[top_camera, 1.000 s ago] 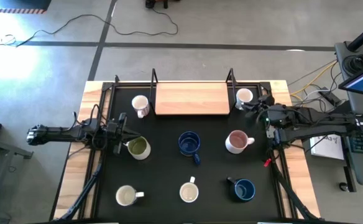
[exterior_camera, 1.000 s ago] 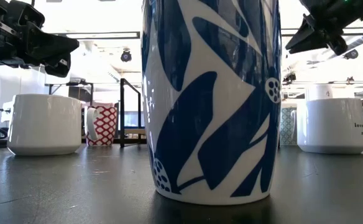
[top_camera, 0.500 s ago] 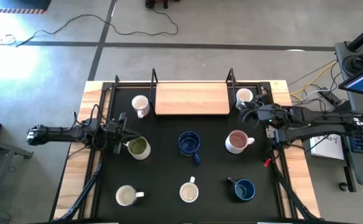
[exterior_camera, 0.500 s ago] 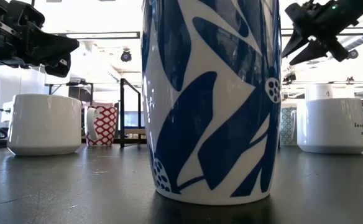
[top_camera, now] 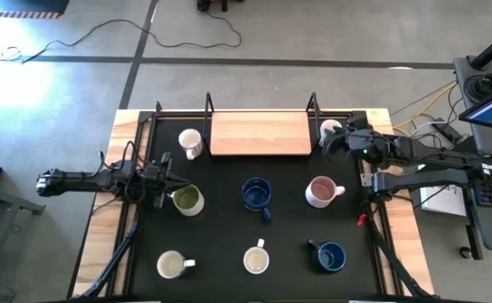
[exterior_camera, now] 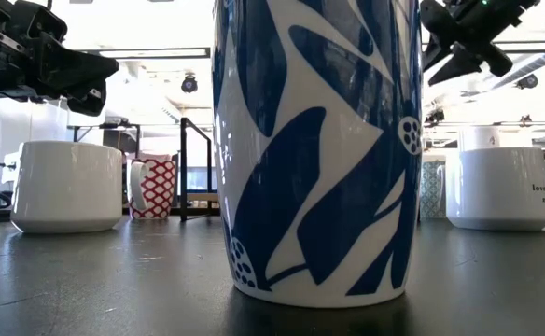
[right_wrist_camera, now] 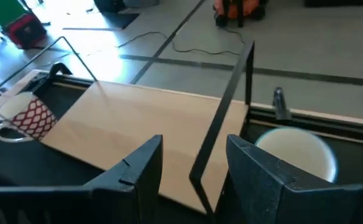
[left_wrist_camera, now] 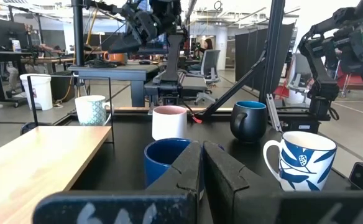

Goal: Place coffee mugs
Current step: Put the light blue mug on the shelf

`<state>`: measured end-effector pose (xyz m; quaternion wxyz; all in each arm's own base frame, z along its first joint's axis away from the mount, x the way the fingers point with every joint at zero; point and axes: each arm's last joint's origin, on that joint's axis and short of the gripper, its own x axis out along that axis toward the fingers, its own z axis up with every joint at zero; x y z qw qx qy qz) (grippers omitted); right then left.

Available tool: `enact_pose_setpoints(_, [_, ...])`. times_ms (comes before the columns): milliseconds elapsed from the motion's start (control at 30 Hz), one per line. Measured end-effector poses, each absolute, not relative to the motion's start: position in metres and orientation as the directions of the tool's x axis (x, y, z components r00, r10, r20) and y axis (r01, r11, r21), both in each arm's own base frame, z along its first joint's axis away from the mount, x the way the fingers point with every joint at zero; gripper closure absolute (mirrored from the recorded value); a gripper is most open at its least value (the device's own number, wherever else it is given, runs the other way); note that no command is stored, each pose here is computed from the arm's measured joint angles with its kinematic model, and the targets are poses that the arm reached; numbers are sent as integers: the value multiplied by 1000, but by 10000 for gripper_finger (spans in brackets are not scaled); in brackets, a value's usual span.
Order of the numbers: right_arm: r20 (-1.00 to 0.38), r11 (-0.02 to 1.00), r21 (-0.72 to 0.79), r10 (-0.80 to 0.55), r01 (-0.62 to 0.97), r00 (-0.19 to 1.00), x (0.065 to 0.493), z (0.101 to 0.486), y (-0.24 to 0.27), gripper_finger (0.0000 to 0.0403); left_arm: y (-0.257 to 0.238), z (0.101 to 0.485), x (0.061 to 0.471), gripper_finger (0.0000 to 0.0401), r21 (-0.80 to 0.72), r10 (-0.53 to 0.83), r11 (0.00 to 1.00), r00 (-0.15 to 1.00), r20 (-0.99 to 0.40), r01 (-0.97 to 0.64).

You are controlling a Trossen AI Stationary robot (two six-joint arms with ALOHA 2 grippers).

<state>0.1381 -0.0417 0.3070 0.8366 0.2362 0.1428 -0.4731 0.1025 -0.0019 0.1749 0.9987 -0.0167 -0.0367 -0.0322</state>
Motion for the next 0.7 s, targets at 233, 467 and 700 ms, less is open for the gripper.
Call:
enact_pose_setpoints(233, [-617, 305, 150, -714, 940, 330, 126, 312, -47, 236, -2, 175, 103, 401, -31, -63, 997, 995, 74, 65])
enact_pose_setpoints(467, [-740, 233, 127, -625, 964, 248, 129, 306, -50, 236, -2, 175, 103, 401, -31, -63, 997, 995, 74, 66])
enact_pose_setpoints(700, [-812, 201, 95, -551, 975, 192, 141, 292, -58, 236, -2, 175, 102, 401, -31, -63, 997, 995, 75, 65])
